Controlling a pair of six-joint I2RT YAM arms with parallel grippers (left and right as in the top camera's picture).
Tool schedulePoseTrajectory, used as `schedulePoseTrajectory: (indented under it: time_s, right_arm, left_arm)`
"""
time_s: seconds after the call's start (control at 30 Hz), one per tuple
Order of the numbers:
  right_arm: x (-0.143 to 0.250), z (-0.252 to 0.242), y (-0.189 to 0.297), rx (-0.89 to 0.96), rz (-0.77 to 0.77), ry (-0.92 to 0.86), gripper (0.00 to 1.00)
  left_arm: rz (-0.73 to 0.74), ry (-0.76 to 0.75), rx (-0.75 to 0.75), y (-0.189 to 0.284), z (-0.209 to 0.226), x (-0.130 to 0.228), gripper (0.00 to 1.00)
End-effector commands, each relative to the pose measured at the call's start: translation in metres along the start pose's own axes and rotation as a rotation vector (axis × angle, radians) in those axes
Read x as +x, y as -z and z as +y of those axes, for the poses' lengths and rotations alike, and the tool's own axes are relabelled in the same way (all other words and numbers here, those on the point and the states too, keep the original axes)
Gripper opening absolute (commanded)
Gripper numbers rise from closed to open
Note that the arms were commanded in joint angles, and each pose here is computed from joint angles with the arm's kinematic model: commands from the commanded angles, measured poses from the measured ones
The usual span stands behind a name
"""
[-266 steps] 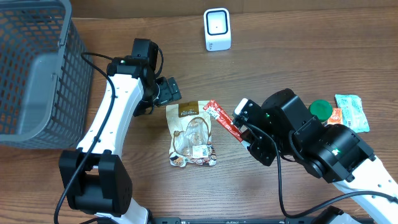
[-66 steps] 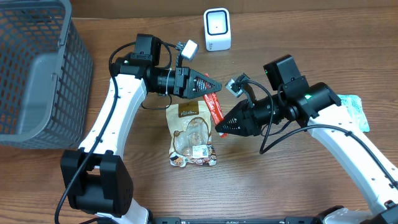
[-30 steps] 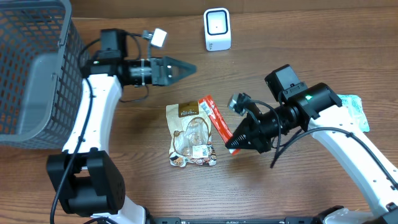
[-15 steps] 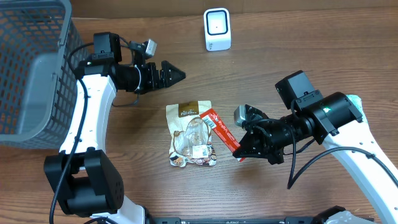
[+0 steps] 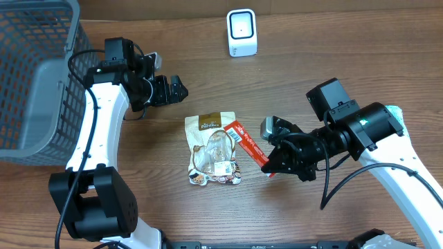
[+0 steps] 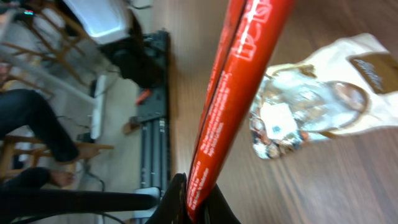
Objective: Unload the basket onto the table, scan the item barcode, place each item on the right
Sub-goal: 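Raise the red stick barcode up to the white scanner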
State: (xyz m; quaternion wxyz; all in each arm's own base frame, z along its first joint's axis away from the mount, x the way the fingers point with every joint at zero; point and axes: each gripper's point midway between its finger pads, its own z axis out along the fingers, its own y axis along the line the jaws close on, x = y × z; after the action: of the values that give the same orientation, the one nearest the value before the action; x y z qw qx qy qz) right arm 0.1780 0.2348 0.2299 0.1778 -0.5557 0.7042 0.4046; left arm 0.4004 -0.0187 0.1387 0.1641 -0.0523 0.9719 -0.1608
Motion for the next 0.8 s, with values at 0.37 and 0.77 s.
schedulePoseTrajectory:
  time_s: [0.37, 0.77]
  right_arm:
    - [-0.023, -0.096, 0.043, 0.544, 0.023, -0.237, 0.03]
    - [-0.062, -0.192, 0.063, 0.779, 0.148, -0.154, 0.04]
  left_arm:
    - [-0.038, -0.004, -0.047, 0.012, 0.003, -0.007, 1.00]
    - [-0.038, -0.004, -0.047, 0.012, 0.004, -0.007, 1.00]
